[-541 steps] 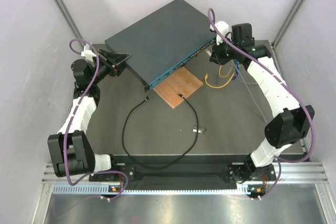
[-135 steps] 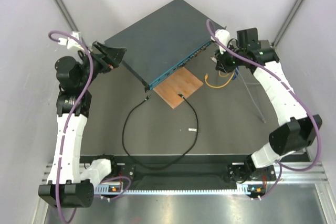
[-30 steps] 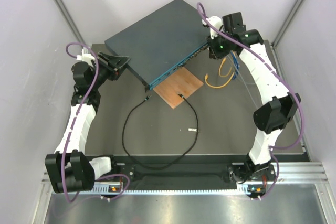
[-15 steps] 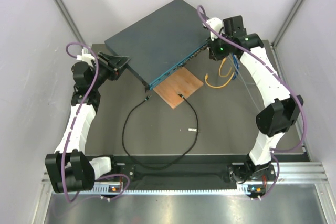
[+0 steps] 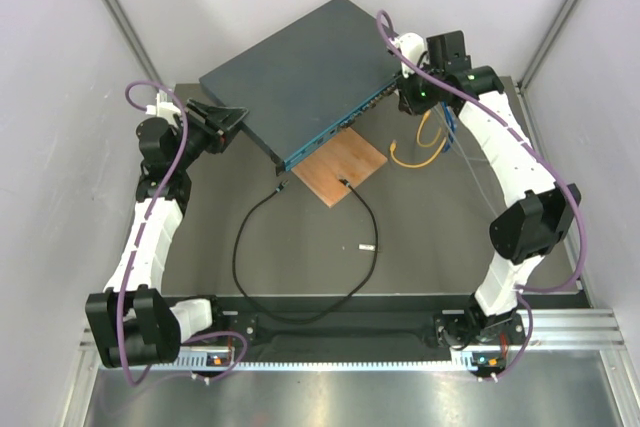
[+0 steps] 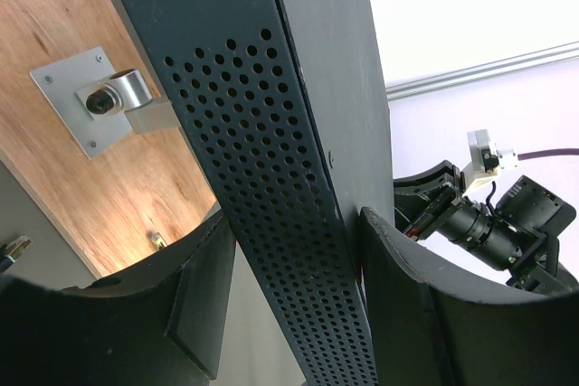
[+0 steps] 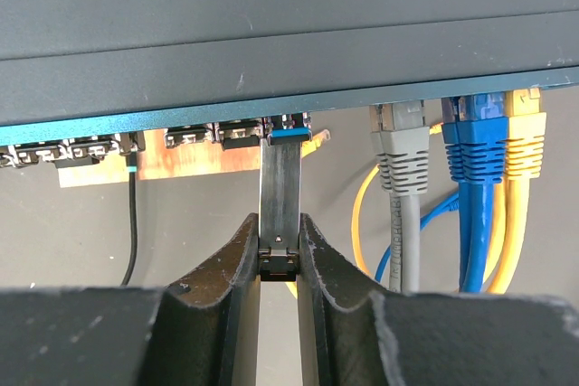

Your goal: Insert the plug into the switch port

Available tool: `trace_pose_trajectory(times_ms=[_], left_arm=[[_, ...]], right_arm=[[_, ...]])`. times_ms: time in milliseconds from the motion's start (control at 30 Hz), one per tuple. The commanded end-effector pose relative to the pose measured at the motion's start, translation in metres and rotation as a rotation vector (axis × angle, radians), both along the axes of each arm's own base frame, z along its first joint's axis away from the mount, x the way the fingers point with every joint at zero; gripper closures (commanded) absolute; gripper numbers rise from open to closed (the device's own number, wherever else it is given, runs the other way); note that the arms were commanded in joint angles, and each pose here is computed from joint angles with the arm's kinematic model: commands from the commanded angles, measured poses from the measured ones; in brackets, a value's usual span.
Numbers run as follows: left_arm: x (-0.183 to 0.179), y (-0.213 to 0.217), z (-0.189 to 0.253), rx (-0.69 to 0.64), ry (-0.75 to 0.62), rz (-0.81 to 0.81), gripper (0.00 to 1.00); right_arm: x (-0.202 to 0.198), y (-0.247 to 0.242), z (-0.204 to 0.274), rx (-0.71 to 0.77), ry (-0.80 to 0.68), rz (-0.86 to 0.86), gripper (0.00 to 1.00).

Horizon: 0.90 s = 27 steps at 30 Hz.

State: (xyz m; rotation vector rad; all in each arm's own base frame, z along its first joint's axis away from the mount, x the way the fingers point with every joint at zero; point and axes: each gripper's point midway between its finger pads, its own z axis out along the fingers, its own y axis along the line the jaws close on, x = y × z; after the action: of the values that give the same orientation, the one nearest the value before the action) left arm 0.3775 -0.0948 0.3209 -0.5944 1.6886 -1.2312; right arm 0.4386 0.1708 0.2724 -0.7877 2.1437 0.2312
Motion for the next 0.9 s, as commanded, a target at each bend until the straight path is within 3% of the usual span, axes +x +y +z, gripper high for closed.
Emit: trace_pose_trajectory(times_ms=[0,867], left_arm=[[-0.004,-0.007,0.030,0.048,-0.151,-0.042,0.57],[-0.003,-0.006,0.025,0.051,-0.142,-0.041,0.57]], right_arm=[[0.014,0.038,0.034,0.089,-0.132,0.108,1.00],[0.003,0.024,0.024,0.066,-0.126,0.112,1.00]])
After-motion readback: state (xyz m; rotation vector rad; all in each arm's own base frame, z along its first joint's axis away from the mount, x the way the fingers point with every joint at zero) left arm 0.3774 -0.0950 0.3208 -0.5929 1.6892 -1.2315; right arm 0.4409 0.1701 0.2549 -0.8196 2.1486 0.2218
